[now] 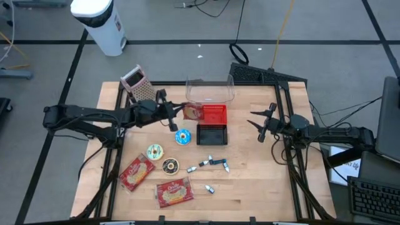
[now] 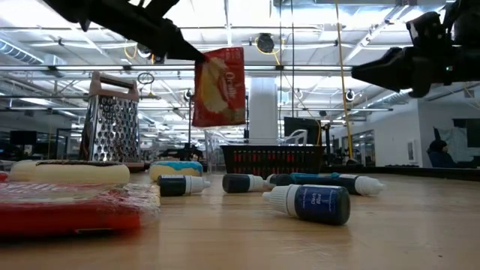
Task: Pick & Place Food Item
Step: Put the top popcorn pack into the transparent bin
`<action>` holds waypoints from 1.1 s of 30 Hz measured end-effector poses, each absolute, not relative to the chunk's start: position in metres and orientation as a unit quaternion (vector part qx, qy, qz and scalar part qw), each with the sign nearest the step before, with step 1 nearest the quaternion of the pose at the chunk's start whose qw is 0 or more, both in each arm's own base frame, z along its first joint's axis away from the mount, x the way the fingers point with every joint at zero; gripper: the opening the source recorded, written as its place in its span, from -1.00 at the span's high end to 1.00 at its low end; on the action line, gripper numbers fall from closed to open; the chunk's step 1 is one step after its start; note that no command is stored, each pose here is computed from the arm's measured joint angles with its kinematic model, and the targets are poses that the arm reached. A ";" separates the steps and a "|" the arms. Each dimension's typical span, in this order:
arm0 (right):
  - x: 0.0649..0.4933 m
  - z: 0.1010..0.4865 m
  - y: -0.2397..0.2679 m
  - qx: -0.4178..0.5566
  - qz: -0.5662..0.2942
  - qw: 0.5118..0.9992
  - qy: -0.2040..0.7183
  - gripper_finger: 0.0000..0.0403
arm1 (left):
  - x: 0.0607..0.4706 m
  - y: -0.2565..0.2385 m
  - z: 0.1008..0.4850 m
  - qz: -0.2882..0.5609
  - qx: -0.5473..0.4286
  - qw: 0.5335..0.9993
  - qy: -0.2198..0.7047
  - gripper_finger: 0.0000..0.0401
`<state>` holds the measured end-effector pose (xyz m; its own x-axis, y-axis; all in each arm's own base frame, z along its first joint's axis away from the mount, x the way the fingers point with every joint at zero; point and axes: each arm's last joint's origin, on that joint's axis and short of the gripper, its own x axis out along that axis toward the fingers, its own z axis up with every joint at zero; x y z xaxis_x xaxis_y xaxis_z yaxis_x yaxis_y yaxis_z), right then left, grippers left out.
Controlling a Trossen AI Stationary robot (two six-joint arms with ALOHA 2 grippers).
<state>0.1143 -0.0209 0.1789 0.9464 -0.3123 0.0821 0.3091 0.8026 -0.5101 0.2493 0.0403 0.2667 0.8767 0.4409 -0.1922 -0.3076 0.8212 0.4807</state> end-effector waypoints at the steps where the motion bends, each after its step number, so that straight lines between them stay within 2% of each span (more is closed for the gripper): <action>1: 0.114 0.179 -0.021 -0.284 -0.164 0.945 0.006 0.15 | 0.250 0.040 0.267 0.199 0.223 0.943 0.144 1.00; 6: 0.114 0.179 -0.021 -0.353 -0.162 0.921 0.019 0.16 | 0.251 0.039 0.272 0.179 0.219 0.952 0.115 1.00; 10: 0.115 0.180 -0.020 -0.357 -0.151 0.922 0.010 0.15 | 0.252 0.039 0.272 0.179 0.219 0.953 0.113 1.00; 13: 0.115 0.185 -0.018 -0.344 -0.122 0.930 -0.035 0.15 | 0.252 0.039 0.272 0.179 0.217 0.953 0.112 1.00; 18: 0.112 0.199 -0.013 -0.258 -0.065 0.955 -0.133 0.15 | 0.252 0.039 0.273 0.180 0.212 0.954 0.107 1.00; 23: 0.108 0.210 -0.012 -0.166 -0.044 0.965 -0.201 0.15 | 0.251 0.042 0.273 0.186 0.198 0.957 0.105 1.00; 33: 0.102 0.221 -0.011 -0.012 -0.007 0.963 -0.269 0.16 | 0.245 0.072 0.277 0.233 0.134 0.960 0.081 1.00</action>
<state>0.1024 -0.0108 0.2212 0.8552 -0.0067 0.5182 0.0193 0.9996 -0.0190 0.2451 0.0717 0.2766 0.8779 0.4697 -0.0929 -0.4263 0.8552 0.2949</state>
